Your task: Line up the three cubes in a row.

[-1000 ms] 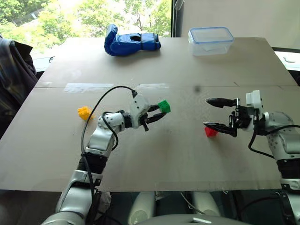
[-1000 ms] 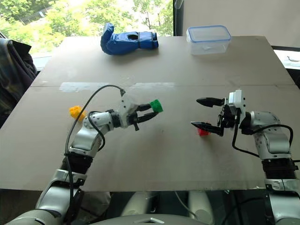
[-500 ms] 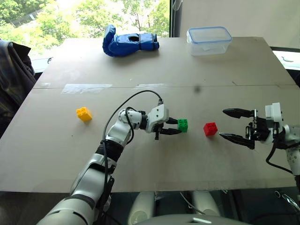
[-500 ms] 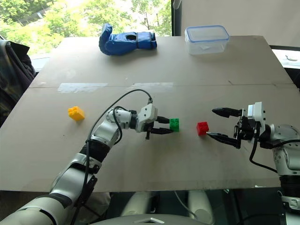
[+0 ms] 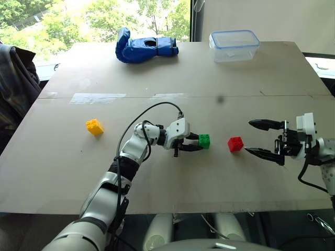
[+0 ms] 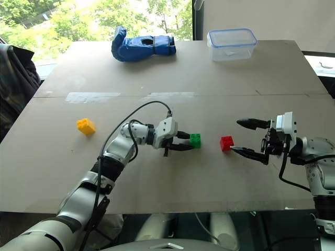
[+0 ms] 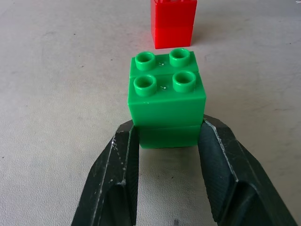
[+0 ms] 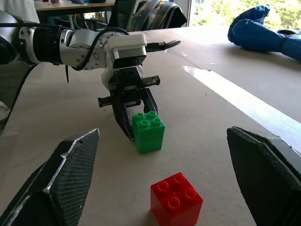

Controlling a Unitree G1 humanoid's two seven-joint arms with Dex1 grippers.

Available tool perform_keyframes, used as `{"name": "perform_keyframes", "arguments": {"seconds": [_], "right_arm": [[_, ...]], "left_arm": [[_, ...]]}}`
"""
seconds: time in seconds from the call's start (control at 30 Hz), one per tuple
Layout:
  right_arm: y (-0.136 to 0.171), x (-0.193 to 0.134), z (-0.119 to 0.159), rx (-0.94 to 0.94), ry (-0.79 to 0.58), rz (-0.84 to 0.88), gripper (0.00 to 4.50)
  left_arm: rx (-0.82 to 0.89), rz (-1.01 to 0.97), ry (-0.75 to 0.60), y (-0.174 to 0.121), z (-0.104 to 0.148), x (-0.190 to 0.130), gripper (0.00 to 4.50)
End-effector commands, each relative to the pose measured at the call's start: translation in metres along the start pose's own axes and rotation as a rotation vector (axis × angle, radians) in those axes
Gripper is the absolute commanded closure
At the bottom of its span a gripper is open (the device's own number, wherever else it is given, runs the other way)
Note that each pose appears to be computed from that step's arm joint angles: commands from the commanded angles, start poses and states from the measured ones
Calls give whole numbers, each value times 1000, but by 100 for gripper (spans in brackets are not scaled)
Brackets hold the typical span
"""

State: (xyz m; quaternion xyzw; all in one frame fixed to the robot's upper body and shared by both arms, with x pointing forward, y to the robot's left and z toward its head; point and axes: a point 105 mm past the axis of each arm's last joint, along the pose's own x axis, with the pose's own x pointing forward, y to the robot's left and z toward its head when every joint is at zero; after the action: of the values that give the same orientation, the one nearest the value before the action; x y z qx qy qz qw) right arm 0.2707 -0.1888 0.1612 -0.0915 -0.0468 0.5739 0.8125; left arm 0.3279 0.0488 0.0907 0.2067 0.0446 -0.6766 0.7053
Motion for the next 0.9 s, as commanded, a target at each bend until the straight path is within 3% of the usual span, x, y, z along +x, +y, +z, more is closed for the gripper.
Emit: {"name": "perform_keyframes", "arguments": {"seconds": [0.03, 0.9], "right_arm": [[-1, 0, 12, -50, -11, 4, 0], [-5, -3, 8, -82, 7, -21, 0]], "left_arm": [[33, -4, -16, -2, 9, -1, 329], [53, 13, -7, -4, 11, 15, 329]]}}
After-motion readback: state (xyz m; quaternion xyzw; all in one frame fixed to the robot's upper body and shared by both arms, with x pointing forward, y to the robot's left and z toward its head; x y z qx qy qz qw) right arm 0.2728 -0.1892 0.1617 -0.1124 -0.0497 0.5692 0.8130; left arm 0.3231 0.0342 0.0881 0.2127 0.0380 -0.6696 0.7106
